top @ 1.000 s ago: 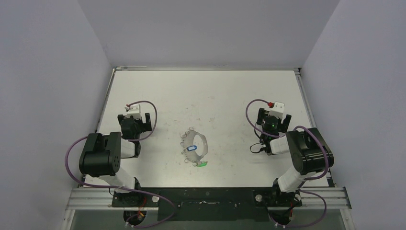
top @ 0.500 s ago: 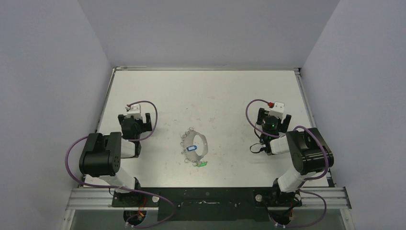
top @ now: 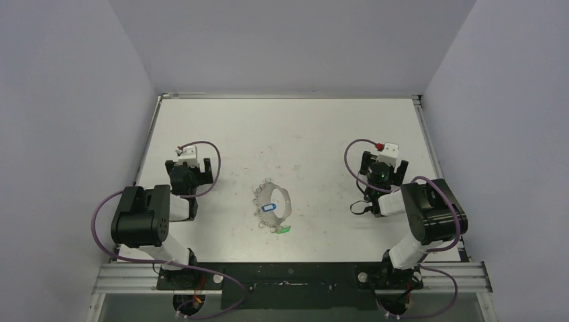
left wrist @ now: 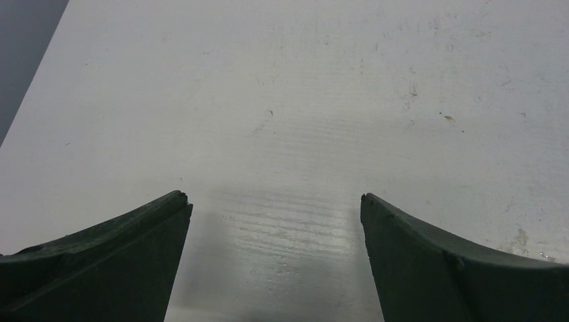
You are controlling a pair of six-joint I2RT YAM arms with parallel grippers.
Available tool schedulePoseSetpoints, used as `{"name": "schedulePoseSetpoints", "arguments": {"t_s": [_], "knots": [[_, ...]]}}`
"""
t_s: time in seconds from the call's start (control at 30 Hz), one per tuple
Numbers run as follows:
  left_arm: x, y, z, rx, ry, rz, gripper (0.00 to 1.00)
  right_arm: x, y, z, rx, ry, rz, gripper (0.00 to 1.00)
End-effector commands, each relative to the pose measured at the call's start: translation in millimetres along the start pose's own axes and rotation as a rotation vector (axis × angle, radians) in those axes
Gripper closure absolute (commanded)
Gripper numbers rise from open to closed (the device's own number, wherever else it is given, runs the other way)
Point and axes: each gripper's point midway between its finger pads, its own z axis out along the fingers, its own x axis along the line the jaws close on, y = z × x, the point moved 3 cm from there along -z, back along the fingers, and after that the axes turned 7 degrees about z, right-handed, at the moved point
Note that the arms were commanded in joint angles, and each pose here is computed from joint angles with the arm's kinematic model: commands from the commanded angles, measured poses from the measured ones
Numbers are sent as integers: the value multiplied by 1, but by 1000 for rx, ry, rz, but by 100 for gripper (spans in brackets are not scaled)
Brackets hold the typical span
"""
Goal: Put the keys on the keyring
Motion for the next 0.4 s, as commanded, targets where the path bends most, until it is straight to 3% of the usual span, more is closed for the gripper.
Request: {"name": "schedulePoseSetpoints", "arguments": {"t_s": [0.0, 0.37], "knots": [[2, 15, 5, -54, 10, -17, 3, 2, 11, 0, -39, -5, 29, 0], [1, 15, 5, -53, 6, -18, 3, 2, 11, 0, -39, -5, 29, 0]]}}
